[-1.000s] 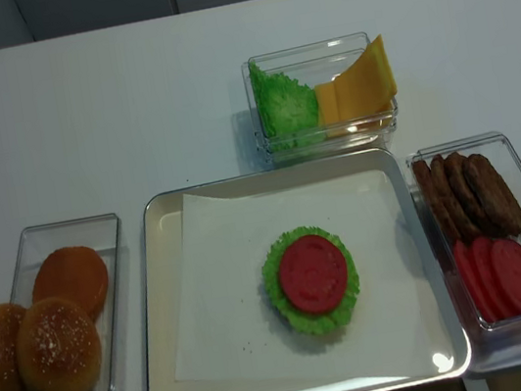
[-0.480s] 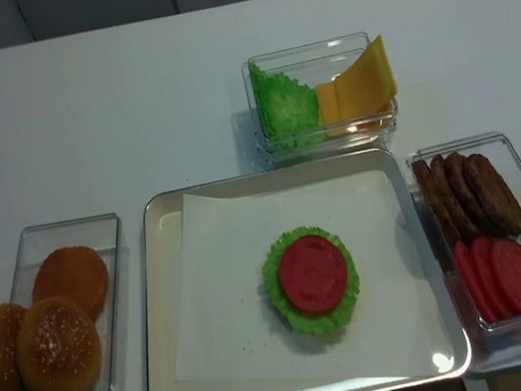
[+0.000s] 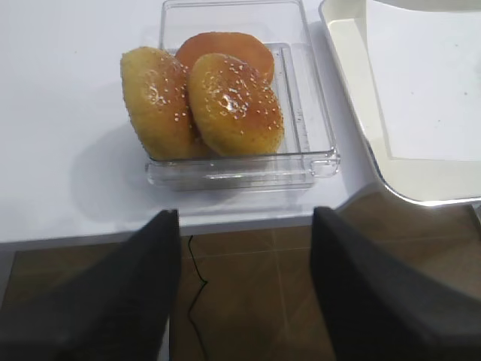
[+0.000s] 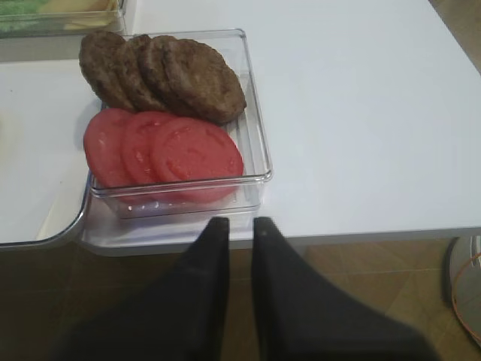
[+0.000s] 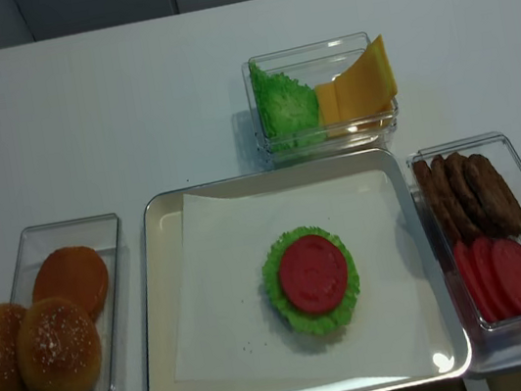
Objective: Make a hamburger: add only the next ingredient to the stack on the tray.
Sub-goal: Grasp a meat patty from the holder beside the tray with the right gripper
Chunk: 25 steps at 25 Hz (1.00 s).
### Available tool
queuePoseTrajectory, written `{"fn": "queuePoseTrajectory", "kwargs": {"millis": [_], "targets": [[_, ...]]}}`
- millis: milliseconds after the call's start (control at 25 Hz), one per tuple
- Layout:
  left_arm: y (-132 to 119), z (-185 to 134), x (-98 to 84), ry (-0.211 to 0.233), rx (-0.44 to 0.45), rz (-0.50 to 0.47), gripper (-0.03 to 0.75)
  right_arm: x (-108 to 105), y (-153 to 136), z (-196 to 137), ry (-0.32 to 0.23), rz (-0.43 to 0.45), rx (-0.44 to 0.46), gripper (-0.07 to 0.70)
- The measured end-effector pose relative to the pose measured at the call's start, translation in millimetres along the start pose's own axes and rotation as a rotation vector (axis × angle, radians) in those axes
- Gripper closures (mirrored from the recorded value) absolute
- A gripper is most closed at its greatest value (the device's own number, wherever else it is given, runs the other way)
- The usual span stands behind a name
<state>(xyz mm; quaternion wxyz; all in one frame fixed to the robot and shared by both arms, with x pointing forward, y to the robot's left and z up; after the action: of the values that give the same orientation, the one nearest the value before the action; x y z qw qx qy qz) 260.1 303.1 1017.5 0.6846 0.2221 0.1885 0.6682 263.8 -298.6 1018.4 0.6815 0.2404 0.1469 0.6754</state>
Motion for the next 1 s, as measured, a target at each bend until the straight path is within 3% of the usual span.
{"fn": "queuePoseTrajectory", "kwargs": {"millis": [120, 320, 400, 560, 720, 1000], "targets": [[0, 0, 0.0, 0.0, 0.0, 0.0, 0.307, 0, 0, 0, 0.0, 0.002, 0.0, 0.465], [0, 0, 0.0, 0.0, 0.0, 0.0, 0.307, 5, 1, 2, -0.022, 0.036, -0.008, 0.143], [0, 0, 0.0, 0.0, 0.0, 0.0, 0.307, 6, 4, 7, -0.052, 0.048, -0.041, 0.075], [0, 0, 0.0, 0.0, 0.0, 0.0, 0.307, 9, 9, 16, -0.079, 0.065, -0.071, 0.04], [0, 0, 0.0, 0.0, 0.0, 0.0, 0.307, 16, 2, 33, -0.103, 0.082, -0.006, 0.036], [0, 0, 0.0, 0.0, 0.0, 0.0, 0.307, 28, -36, 72, -0.161, 0.109, 0.087, 0.041]]}}
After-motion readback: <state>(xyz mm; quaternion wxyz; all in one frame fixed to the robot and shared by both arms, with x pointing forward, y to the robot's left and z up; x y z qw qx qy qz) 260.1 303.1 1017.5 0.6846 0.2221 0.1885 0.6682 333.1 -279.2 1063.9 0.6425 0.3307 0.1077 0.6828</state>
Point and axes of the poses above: a point on each arm's last joint axis where the gripper is mounted, y pointing back along that axis away from the gripper, x along the wrist's bending axis when the last joint is at zero, z = x × y, the point moved 4 cm from there along -y, pointing out along that axis toward the gripper, and after that the axes turned 6 degrees about -y, right-handed, at the moved point
